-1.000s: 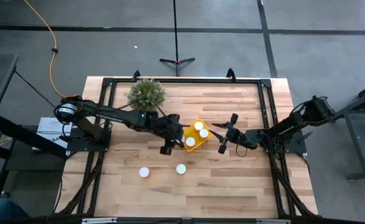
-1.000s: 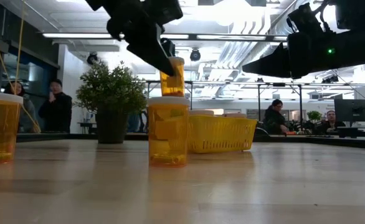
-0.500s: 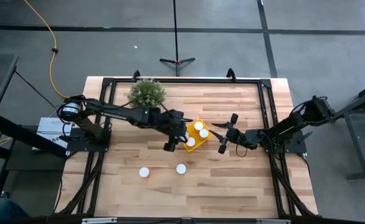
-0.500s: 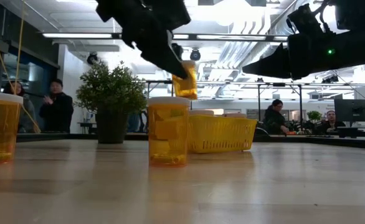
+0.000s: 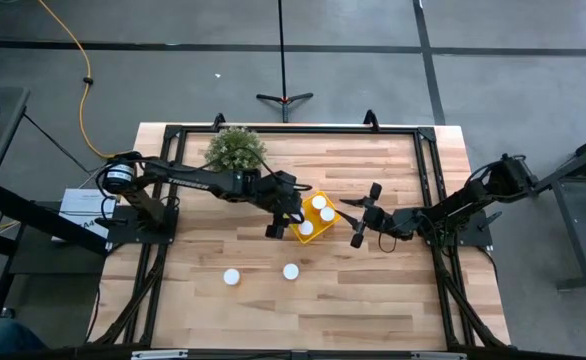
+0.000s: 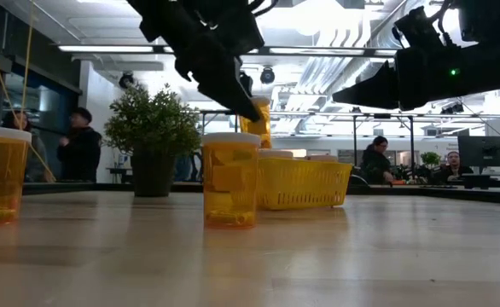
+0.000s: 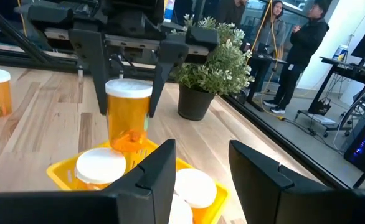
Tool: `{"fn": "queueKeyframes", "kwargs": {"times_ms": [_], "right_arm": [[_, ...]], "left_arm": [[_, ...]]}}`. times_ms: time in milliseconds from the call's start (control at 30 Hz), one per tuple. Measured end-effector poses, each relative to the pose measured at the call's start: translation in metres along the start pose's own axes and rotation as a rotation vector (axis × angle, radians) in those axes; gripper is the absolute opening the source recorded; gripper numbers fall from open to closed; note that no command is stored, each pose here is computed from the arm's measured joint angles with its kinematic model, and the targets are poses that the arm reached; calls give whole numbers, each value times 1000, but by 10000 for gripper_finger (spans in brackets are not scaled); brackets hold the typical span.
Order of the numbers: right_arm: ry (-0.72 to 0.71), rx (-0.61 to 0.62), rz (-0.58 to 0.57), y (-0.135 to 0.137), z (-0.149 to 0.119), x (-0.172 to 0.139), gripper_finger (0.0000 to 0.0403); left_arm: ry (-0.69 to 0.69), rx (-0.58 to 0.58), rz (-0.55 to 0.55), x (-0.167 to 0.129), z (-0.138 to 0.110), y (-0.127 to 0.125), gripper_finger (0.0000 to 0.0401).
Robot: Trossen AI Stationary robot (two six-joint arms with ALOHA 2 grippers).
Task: Pick and place pill bottles into a basket
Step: Put the top orange pill bottle into the top left corner of the yellow basket
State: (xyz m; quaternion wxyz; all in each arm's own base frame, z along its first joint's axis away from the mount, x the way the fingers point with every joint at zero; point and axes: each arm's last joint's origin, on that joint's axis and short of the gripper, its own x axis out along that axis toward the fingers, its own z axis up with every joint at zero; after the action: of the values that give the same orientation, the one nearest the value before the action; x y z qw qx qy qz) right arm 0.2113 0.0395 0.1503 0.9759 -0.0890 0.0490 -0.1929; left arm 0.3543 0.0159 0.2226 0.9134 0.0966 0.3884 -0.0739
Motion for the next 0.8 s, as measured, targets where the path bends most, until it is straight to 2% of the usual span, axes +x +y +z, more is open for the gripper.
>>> {"fn": "queueKeyframes", "kwargs": {"times_ms": [200,467,667,800], "right_arm": [[0,0,0,0,0,0,140],[6,-5,2,0,-1,0,140],[6,-5,2,0,-1,0,140],[6,-5,2,0,-1,0,140]], "left_arm": [[6,8,-3,4,-1,0,228],[33,13,29,4,-3,1,252],[29,31,36,3,-1,2,229],[29,30,32,3,-1,1,235]]}}
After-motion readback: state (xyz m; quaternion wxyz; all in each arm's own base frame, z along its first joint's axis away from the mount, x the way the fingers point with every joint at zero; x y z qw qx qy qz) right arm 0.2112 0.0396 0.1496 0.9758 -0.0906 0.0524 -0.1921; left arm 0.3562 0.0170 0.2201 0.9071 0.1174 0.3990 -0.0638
